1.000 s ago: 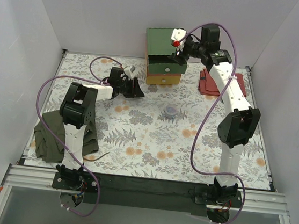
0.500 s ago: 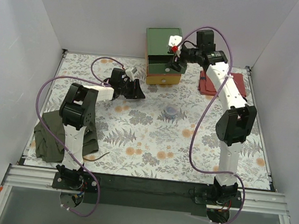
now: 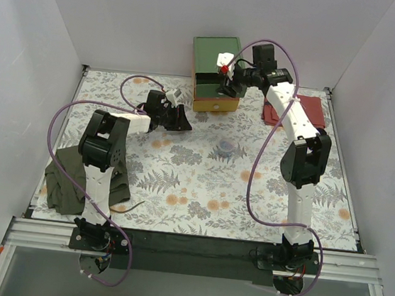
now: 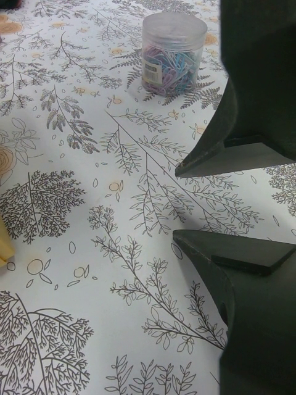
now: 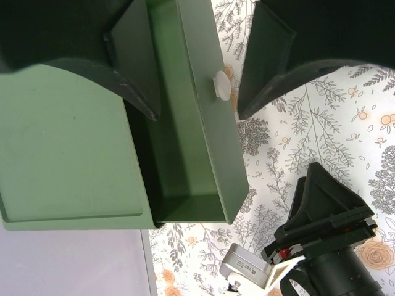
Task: Sort the stationery into containers
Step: Open the drawer in the storage box.
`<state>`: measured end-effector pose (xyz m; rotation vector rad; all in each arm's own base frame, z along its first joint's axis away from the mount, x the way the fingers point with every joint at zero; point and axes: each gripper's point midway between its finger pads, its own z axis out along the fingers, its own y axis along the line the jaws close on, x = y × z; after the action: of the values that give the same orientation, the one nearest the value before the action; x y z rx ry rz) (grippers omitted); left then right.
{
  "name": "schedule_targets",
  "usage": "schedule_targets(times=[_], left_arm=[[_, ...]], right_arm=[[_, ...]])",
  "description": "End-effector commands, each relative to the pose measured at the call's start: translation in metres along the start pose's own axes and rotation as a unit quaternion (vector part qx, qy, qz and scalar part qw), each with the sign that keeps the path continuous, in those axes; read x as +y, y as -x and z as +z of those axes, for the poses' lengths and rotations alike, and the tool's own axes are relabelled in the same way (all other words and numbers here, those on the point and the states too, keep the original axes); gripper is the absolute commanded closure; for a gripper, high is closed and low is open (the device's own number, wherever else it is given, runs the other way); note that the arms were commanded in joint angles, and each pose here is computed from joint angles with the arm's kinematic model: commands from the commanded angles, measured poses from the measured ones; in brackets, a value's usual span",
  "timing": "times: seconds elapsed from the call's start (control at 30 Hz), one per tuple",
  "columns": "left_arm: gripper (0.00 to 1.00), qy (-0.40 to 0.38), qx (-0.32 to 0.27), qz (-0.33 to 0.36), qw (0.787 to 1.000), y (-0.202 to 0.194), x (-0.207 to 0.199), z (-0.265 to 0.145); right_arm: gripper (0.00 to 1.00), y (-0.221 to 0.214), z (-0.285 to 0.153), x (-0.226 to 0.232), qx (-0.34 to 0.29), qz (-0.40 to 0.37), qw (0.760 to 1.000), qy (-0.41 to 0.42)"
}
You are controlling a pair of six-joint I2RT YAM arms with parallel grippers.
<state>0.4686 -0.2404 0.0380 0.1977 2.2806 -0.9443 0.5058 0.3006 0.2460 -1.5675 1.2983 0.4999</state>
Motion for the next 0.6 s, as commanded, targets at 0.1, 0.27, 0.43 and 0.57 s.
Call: schedule_targets(times=[0.1, 0.27, 0.43, 0.57], left_arm=[[0.6, 0.009, -0.013, 0.019, 1.0, 0.012, -0.008, -0.012], [0.6, 0.01, -0.011, 0.017, 1.0, 0.011, -0.007, -0.012], [0.6, 0.009, -0.009, 0.015, 1.0, 0.009, -0.007, -0.012], [0.6, 0.008, -0.011, 0.015, 1.0, 0.01, -0.008, -0.013]], right_arm=[[0.49, 0.008, 0.0, -0.003, -0.007, -0.018, 1.0, 0.002], [0.58, 0.005, 0.001, 0.003, -0.002, -0.011, 1.0, 0.011], [0.72, 0.007, 0.001, 0.004, -0.004, -0.011, 1.0, 0.013], [0.81, 0.008, 0.0, 0.007, -0.002, -0.016, 1.0, 0.015]])
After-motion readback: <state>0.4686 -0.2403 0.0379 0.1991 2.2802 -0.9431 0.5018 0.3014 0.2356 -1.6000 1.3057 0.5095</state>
